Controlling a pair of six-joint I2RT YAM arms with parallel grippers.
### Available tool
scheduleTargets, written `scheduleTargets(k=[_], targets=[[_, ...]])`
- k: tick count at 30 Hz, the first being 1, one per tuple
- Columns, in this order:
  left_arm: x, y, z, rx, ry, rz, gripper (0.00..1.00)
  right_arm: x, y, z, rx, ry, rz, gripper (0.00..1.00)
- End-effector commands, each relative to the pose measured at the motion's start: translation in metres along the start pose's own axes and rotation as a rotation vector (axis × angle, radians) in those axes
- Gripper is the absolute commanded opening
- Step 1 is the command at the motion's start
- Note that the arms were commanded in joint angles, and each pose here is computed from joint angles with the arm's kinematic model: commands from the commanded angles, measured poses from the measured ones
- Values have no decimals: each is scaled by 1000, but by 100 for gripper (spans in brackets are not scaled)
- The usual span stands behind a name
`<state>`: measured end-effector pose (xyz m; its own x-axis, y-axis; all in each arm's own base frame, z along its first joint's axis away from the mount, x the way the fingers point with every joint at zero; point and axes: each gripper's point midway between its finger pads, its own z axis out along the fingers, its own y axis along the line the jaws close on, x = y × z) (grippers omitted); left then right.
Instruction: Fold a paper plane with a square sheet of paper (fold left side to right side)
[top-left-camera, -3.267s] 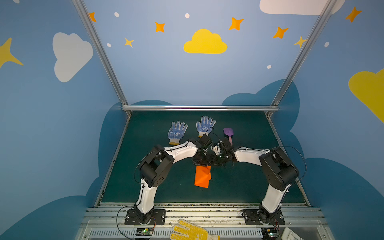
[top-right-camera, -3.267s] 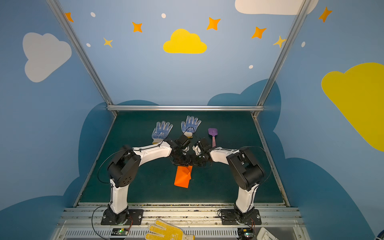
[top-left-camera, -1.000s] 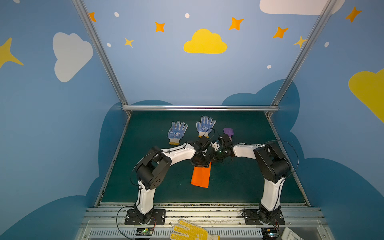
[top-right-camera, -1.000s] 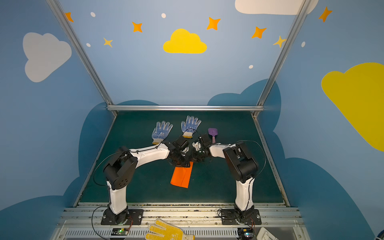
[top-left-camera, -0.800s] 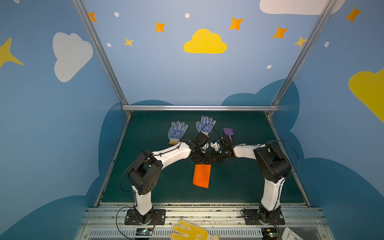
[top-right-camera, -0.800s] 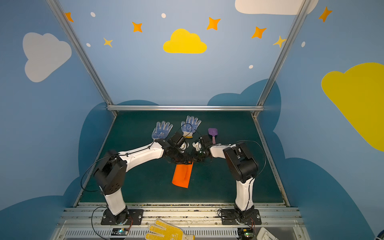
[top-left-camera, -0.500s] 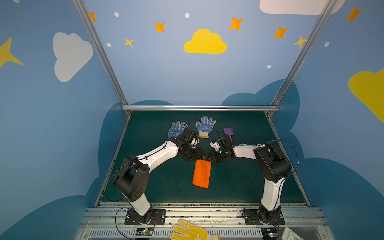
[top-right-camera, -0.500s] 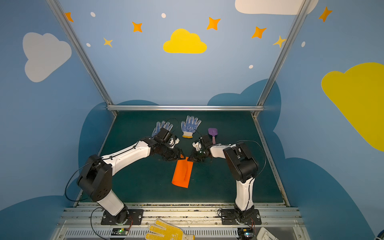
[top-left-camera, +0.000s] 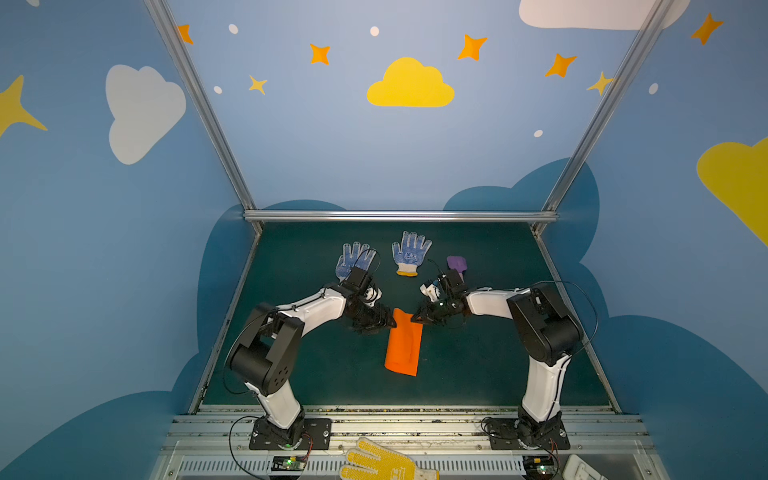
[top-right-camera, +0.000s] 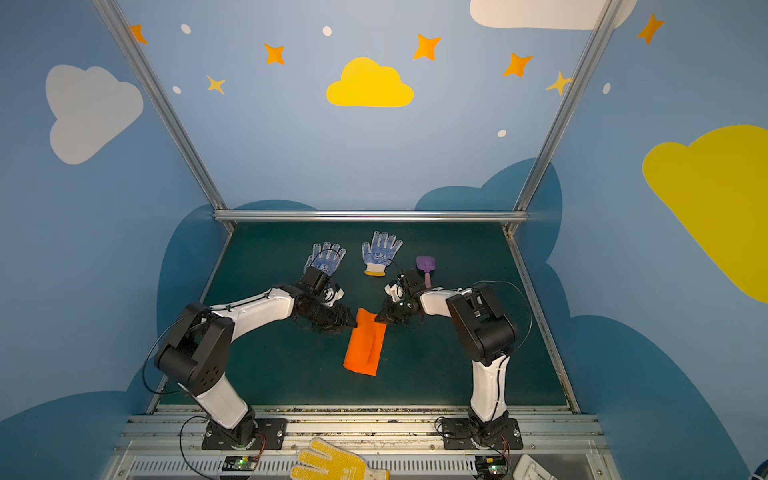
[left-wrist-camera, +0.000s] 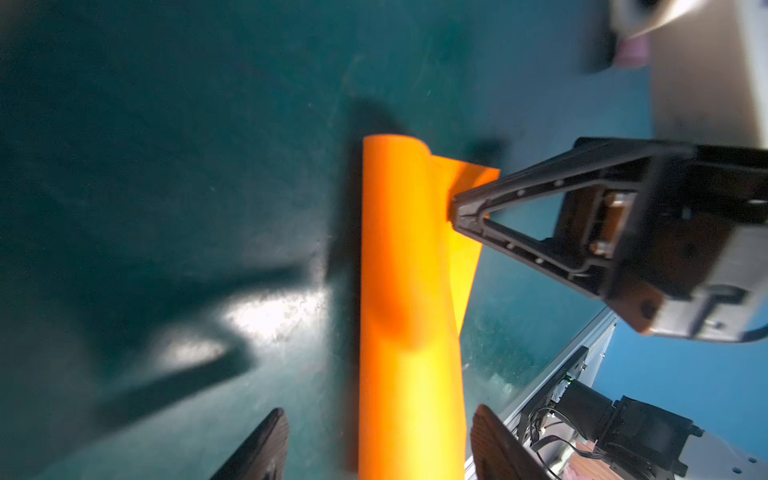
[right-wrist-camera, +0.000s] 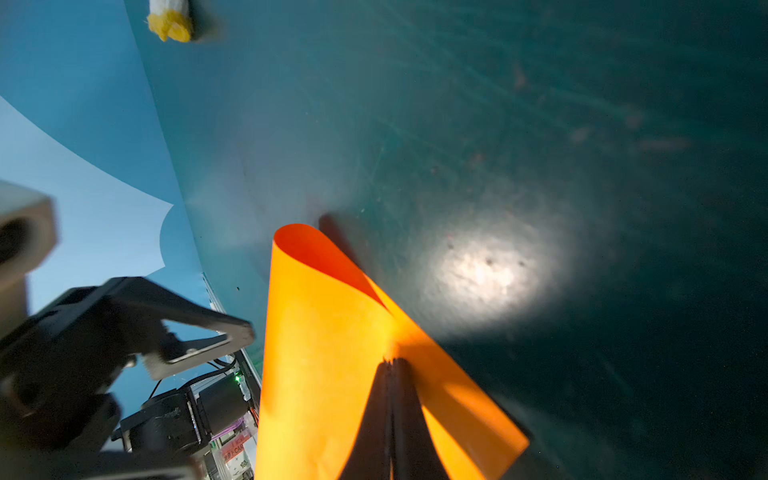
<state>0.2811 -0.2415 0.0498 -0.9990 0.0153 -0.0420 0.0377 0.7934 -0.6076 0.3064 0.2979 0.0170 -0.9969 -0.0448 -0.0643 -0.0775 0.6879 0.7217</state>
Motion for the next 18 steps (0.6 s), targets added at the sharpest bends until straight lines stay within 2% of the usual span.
scheduleTargets(k=[1, 8, 14, 18], targets=[[1, -2, 11, 44, 13, 7, 67, 13, -26, 4, 84, 49, 54, 0], [7, -1, 28, 23, 31, -1, 51, 8, -8, -3, 50, 63, 23, 0], [11, -6, 39, -17, 24, -4, 50, -3, 27, -32, 8, 25, -42, 0], [10, -5, 40, -53, -9, -35, 50, 2, 27, -52, 17, -15, -43, 0]])
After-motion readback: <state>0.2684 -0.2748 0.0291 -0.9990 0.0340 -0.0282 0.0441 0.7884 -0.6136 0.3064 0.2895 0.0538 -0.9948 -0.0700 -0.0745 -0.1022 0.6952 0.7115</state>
